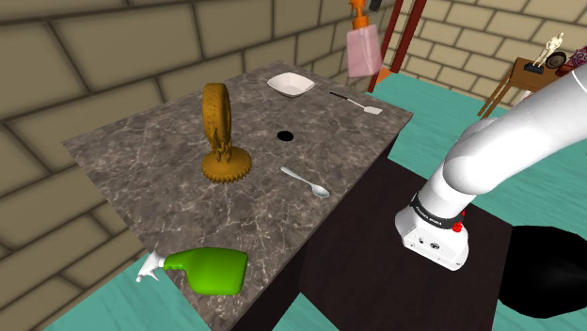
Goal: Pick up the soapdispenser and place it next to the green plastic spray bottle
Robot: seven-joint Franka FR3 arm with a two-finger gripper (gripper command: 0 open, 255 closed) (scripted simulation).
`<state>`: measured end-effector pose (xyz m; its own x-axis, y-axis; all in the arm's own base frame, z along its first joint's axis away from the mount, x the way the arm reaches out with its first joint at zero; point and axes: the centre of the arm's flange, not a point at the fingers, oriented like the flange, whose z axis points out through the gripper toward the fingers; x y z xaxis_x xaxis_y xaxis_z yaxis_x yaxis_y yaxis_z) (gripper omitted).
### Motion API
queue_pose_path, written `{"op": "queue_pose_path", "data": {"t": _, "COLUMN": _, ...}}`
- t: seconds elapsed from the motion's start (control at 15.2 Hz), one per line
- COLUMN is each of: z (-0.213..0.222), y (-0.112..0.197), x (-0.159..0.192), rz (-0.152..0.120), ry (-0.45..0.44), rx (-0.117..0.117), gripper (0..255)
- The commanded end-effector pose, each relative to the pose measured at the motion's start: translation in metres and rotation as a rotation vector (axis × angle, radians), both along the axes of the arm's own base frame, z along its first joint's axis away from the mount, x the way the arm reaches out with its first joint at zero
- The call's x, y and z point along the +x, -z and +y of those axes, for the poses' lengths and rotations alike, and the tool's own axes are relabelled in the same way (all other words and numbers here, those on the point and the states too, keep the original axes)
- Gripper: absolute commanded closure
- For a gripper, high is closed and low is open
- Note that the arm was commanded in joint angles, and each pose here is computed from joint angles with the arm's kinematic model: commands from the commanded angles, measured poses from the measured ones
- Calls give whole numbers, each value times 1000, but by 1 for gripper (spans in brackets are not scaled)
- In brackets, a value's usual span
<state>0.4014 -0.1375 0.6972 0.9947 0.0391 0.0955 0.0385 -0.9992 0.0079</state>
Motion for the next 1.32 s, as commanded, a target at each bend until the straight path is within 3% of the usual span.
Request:
{"op": "queue_pose_path", "data": {"t": 0.0, "z": -1, "y": -7, "x": -1, "rz": 0, "ry": 0, "rx": 0, "gripper": 255}}
{"op": "queue_pose_path", "data": {"t": 1.25, "z": 236, "y": 68, "x": 34, "rz": 0, "ry": 0, "rx": 0, "gripper": 255}}
